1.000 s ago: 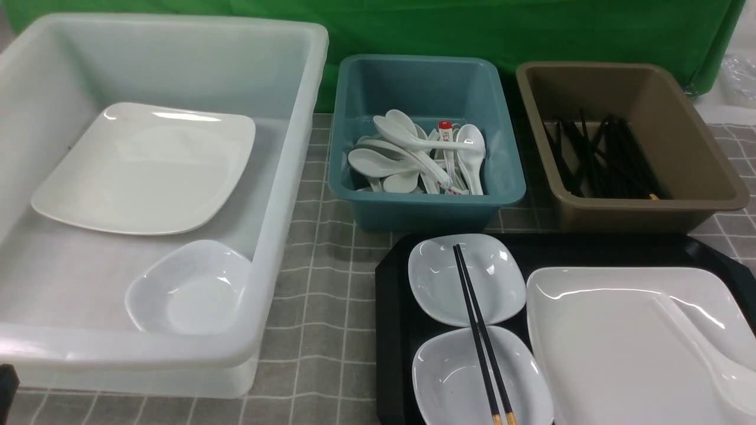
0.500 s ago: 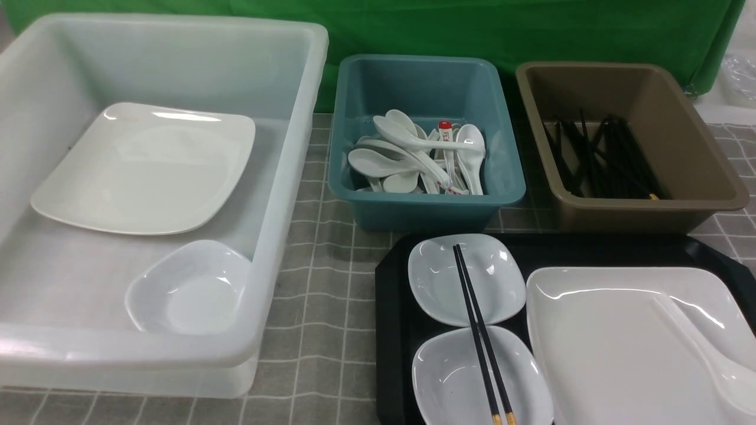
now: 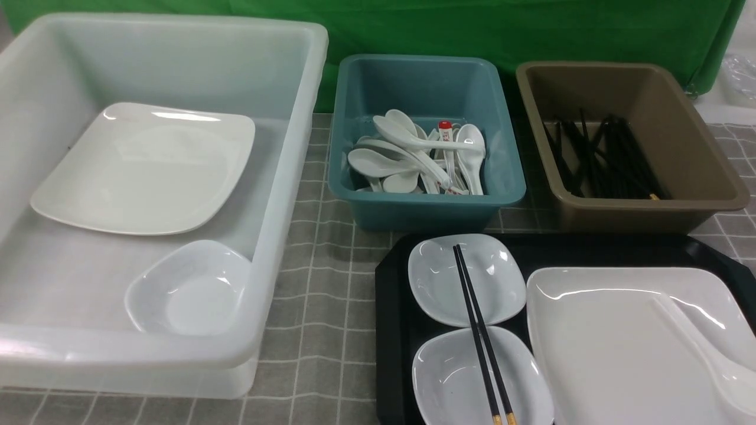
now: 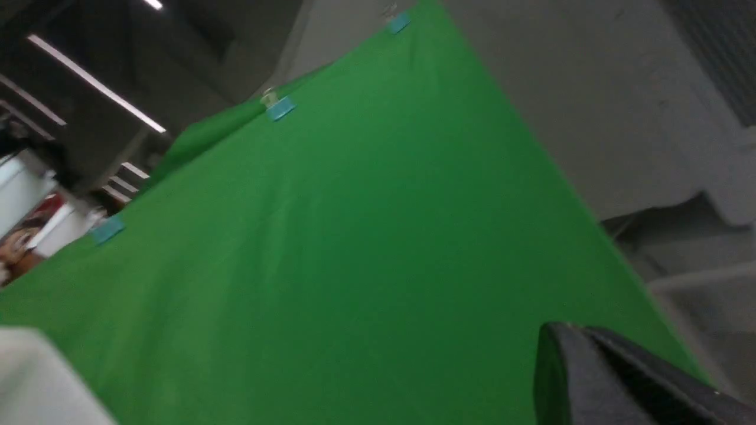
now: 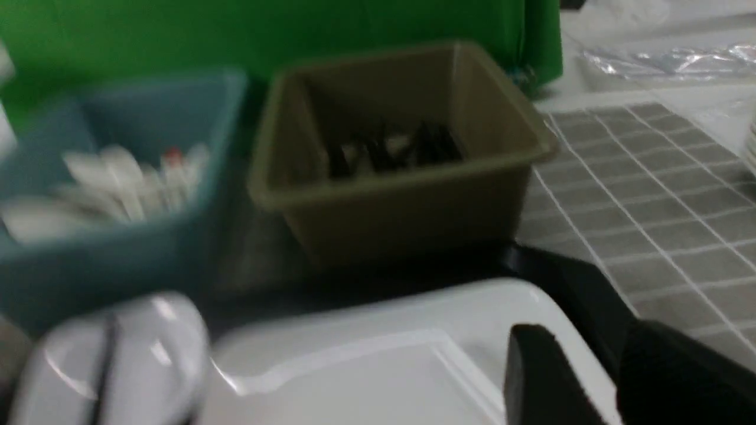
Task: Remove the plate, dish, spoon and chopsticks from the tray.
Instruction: Use the right arm to grab a soup spoon from the plate
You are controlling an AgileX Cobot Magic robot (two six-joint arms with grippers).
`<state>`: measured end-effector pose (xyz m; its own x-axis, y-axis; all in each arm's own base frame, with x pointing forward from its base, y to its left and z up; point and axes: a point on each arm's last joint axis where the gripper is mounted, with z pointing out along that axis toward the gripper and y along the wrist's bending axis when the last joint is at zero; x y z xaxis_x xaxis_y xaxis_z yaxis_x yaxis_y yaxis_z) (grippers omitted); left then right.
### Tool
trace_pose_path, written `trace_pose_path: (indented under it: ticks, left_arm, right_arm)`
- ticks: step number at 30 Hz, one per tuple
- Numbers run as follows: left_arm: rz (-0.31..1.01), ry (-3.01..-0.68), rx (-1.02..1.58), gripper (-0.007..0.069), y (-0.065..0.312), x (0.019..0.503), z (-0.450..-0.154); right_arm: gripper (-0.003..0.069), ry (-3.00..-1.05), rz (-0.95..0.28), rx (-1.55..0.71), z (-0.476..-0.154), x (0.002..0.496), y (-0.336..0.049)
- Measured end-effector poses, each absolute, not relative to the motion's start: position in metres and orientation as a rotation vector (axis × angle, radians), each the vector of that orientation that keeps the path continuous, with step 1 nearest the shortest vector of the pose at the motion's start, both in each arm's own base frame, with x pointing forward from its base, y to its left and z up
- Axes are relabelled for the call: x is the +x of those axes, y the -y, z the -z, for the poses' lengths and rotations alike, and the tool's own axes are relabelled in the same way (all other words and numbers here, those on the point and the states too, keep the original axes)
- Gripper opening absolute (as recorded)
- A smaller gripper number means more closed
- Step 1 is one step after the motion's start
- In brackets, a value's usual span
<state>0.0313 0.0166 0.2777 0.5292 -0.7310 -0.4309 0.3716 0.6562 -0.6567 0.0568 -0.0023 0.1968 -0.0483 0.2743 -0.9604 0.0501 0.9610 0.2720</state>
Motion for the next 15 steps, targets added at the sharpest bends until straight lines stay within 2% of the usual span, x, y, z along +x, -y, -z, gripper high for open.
trace_pose_path:
  ticks: [1, 2, 3, 4, 6, 7, 8, 9, 11, 13, 15]
  left_arm:
    - [0.697, -0.754, -0.533, 0.0003, -0.016, 0.031, -0.278]
    - [0.707, -0.748, -0.501, 0.0003, -0.014, 0.027, -0.292]
    - [0.705, -0.785, -0.447, 0.0003, -0.009, 0.02, -0.315]
    - [0.69, -0.835, -0.419, 0.0003, -0.006, 0.017, -0.33]
    - [0.639, -1.005, -0.395, 0.0003, -0.001, 0.016, -0.36]
    - [0.634, -1.022, -0.395, 0.0003, -0.001, 0.017, -0.362]
    - [0.582, -1.195, -0.407, 0.0003, 0.001, 0.024, -0.376]
    - [0.569, -1.213, -0.402, 0.0003, 0.002, 0.025, -0.381]
    - [0.463, -1.491, -0.358, 0.0003, 0.005, 0.046, -0.396]
    - [0.433, -1.683, -0.287, 0.0003, 0.011, 0.064, -0.4]
    - [0.439, -1.847, -0.185, 0.0003, 0.019, 0.08, -0.398]
  right_arm:
    - [0.0239, -1.582, -0.205, 0.263, -0.2, 0.057, 0.002]
    - [0.0239, -1.534, -0.275, 0.319, -0.203, 0.057, 0.002]
    - [0.0239, -1.406, -0.408, 0.396, -0.213, 0.056, 0.001]
    - [0.0239, -1.357, -0.457, 0.418, -0.217, 0.056, 0.001]
    - [0.0239, -1.3, -0.483, 0.414, -0.222, 0.055, 0.001]
    - [0.0239, -1.294, -0.485, 0.413, -0.223, 0.055, 0.001]
    - [0.0239, -1.273, -0.498, 0.414, -0.225, 0.054, 0.001]
    - [0.0239, -1.268, -0.503, 0.415, -0.225, 0.054, 0.001]
    - [0.0235, -1.221, -0.562, 0.437, -0.229, 0.053, 0.001]
    - [0.0204, -1.239, -0.602, 0.434, -0.234, 0.053, -0.001]
    - [0.0149, -1.299, -0.591, 0.4, -0.244, 0.055, -0.004]
